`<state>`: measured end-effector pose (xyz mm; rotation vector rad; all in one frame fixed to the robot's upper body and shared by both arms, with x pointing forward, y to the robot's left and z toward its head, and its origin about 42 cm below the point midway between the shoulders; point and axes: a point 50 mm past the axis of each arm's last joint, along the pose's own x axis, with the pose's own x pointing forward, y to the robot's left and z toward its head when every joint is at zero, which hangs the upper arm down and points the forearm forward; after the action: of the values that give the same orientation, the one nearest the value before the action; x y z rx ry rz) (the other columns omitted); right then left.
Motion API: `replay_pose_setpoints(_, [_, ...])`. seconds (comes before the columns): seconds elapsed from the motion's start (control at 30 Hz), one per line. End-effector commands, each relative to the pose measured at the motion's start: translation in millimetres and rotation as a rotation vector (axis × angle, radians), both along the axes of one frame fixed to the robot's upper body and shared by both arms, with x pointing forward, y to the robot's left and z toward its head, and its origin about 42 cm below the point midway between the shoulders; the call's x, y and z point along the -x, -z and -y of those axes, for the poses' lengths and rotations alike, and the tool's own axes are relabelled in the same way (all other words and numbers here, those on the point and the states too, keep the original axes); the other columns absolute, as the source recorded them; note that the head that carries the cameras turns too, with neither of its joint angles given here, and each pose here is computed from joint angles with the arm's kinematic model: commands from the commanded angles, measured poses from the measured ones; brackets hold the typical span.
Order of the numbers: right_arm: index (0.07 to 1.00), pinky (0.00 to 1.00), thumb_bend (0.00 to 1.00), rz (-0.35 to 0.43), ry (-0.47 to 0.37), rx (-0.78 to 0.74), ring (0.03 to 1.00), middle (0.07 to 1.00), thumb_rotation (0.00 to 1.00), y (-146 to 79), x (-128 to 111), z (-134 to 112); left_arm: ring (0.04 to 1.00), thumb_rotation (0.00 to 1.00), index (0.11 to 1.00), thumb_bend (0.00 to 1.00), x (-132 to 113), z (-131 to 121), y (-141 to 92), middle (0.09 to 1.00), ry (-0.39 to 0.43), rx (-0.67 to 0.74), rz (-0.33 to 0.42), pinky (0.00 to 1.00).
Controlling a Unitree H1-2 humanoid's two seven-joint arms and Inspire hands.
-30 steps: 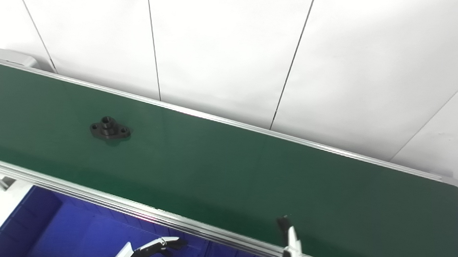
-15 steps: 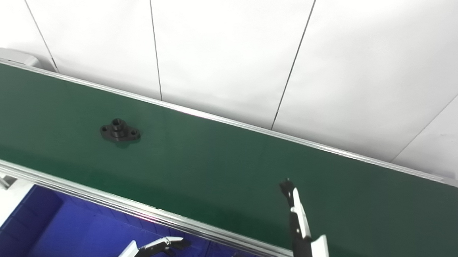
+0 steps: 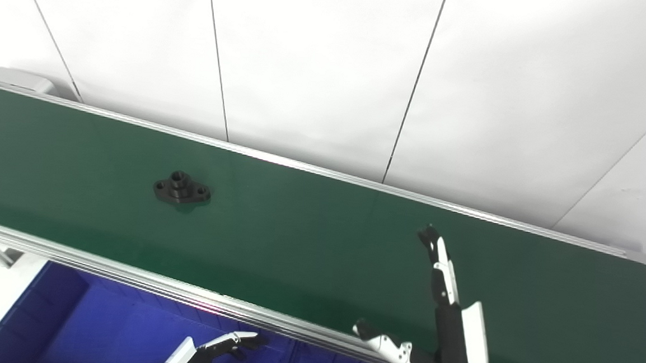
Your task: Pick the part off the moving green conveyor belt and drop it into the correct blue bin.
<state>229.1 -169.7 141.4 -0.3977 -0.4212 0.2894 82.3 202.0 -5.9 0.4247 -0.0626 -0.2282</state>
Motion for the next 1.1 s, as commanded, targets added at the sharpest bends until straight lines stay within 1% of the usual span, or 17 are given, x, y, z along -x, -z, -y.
replay_pose_setpoints(0.0, [1.000, 1.00, 0.77, 0.044, -0.001, 0.006, 0.949, 0.929, 0.58, -9.1, -8.5, 0.3, 0.745, 0.73, 0.761, 0.88, -3.9, 0.1, -4.3, 0.787, -0.001, 0.026, 0.037, 0.64])
replay_pose_setpoints(0.03, [1.000, 0.97, 0.78, 0.051, 0.003, 0.013, 0.938, 0.921, 0.59, -9.9, -10.9, 0.9, 0.747, 0.73, 0.761, 0.87, -4.3, -0.2, -4.1, 0.789, 0.000, 0.025, 0.036, 0.64])
replay_pose_setpoints(0.13, [1.000, 0.95, 0.79, 0.066, 0.009, 0.029, 0.927, 0.910, 0.60, -12.8, -17.6, 3.9, 0.753, 0.72, 0.762, 0.87, -5.2, -0.4, -4.2, 0.792, 0.004, 0.027, 0.032, 0.65])
replay_pose_setpoints(0.33, [0.993, 0.95, 0.81, 0.076, 0.000, 0.028, 0.925, 0.904, 0.59, -18.4, -25.4, 7.5, 0.753, 0.73, 0.763, 0.87, -4.3, -2.4, -5.0, 0.794, 0.007, 0.022, 0.034, 0.64])
replay_pose_setpoints(0.4, [0.989, 0.95, 0.81, 0.085, -0.003, 0.031, 0.922, 0.904, 0.59, -19.5, -29.3, 9.1, 0.757, 0.72, 0.767, 0.86, -4.1, -2.6, -5.8, 0.798, 0.009, 0.023, 0.036, 0.65])
replay_pose_setpoints(0.53, [0.982, 0.93, 0.81, 0.094, -0.008, 0.036, 0.913, 0.901, 0.59, -21.7, -36.7, 13.4, 0.760, 0.72, 0.767, 0.87, -2.4, -1.2, -5.7, 0.798, -0.001, 0.031, 0.031, 0.65])
replay_pose_setpoints(0.63, [0.981, 0.92, 0.82, 0.109, 0.000, 0.066, 0.905, 0.891, 0.61, -27.9, -43.6, 15.9, 0.753, 0.73, 0.767, 0.86, -2.8, -0.4, -5.4, 0.793, -0.003, 0.021, 0.047, 0.64])
replay_pose_setpoints(0.87, [0.977, 0.91, 0.81, 0.139, -0.018, 0.122, 0.903, 0.887, 0.61, -41.8, -57.9, 19.9, 0.751, 0.74, 0.766, 0.87, -1.3, 2.7, -6.4, 0.791, -0.007, 0.029, 0.052, 0.64])
replay_pose_setpoints(0.93, [0.970, 0.88, 0.82, 0.145, -0.025, 0.134, 0.895, 0.894, 0.61, -45.5, -62.5, 19.9, 0.749, 0.73, 0.764, 0.87, -1.2, 3.7, -5.6, 0.786, -0.004, 0.029, 0.051, 0.64])
replay_pose_setpoints(1.07, [0.968, 0.86, 0.83, 0.138, -0.046, 0.164, 0.881, 0.901, 0.60, -53.6, -71.4, 18.8, 0.747, 0.73, 0.763, 0.87, -1.5, 5.6, -5.7, 0.786, -0.005, 0.032, 0.050, 0.64])
